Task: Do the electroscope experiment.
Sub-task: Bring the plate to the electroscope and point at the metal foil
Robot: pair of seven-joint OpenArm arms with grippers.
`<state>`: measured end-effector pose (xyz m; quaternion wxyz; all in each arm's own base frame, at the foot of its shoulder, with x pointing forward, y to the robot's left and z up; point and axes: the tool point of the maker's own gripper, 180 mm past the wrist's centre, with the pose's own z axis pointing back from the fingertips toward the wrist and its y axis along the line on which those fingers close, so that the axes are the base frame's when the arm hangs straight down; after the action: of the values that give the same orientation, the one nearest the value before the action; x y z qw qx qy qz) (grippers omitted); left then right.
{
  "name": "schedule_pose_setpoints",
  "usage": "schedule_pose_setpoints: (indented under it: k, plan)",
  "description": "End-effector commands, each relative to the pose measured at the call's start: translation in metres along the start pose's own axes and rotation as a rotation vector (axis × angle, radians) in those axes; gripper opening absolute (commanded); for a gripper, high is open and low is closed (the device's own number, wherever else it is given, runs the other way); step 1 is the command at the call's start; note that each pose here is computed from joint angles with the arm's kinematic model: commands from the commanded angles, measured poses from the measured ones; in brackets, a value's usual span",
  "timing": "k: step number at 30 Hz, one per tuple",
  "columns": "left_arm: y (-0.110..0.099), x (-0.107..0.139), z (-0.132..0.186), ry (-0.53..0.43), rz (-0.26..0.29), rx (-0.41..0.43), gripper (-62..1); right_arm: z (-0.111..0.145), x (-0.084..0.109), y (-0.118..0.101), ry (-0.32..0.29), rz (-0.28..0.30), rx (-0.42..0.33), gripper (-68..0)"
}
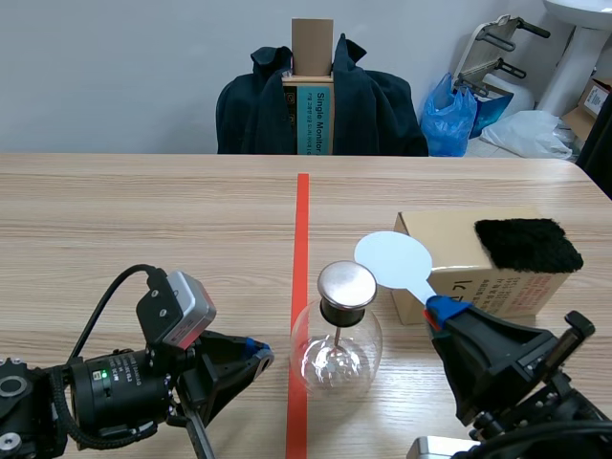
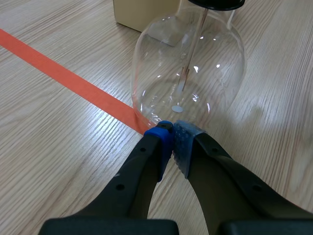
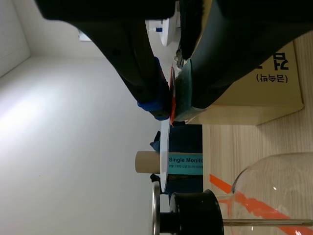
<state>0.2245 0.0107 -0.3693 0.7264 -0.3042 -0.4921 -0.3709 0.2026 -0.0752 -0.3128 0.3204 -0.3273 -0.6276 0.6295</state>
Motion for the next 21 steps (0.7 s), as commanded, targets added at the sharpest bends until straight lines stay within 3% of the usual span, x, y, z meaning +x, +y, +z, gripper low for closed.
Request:
schedule_pose_setpoints:
  k: [1,11,21]
  plan:
    - [-0.001,0.011,-0.001,-0.038,0.0,0.001,-59.2,-0.001,-0.007,-0.012,0.003,0.043,-0.04,-66.7]
    - [-0.001,0.011,-0.001,-0.038,0.0,0.001,-59.2,0.005,-0.025,-0.018,0.048,0.089,-0.059,-66.7]
    - [-0.001,0.011,-0.001,-0.038,0.0,0.001,-59.2,0.004,-0.03,-0.025,0.074,0.069,-0.088,-66.7]
